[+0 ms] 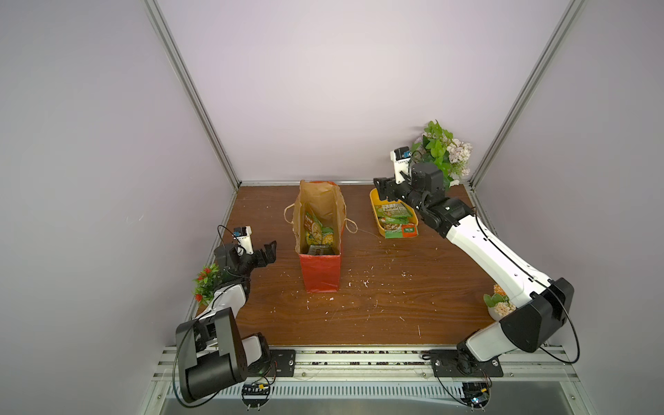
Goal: Place the condiment packets inside the bag
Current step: Place the condiment packet in the paper bag, then pick up the condiment packet from the storage box.
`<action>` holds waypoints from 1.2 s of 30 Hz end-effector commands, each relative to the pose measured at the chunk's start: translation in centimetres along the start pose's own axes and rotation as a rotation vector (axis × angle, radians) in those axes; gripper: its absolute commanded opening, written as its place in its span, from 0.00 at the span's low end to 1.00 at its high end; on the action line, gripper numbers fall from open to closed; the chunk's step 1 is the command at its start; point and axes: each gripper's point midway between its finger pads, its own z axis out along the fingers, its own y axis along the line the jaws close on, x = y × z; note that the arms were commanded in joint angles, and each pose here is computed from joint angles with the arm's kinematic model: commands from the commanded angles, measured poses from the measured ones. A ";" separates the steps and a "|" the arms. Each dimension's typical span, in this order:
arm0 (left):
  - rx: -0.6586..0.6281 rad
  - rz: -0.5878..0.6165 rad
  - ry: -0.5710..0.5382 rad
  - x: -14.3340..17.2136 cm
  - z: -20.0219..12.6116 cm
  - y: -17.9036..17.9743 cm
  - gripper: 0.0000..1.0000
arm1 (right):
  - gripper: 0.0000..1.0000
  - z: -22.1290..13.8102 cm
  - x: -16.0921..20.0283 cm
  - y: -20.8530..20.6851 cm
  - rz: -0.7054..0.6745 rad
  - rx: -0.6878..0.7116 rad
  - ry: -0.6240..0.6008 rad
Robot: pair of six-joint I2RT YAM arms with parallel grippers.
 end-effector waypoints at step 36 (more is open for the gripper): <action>-0.010 -0.004 0.001 0.0 0.1 0.6 1.00 | 0.71 12.2 16.6 -6.4 -0.335 0.313 0.446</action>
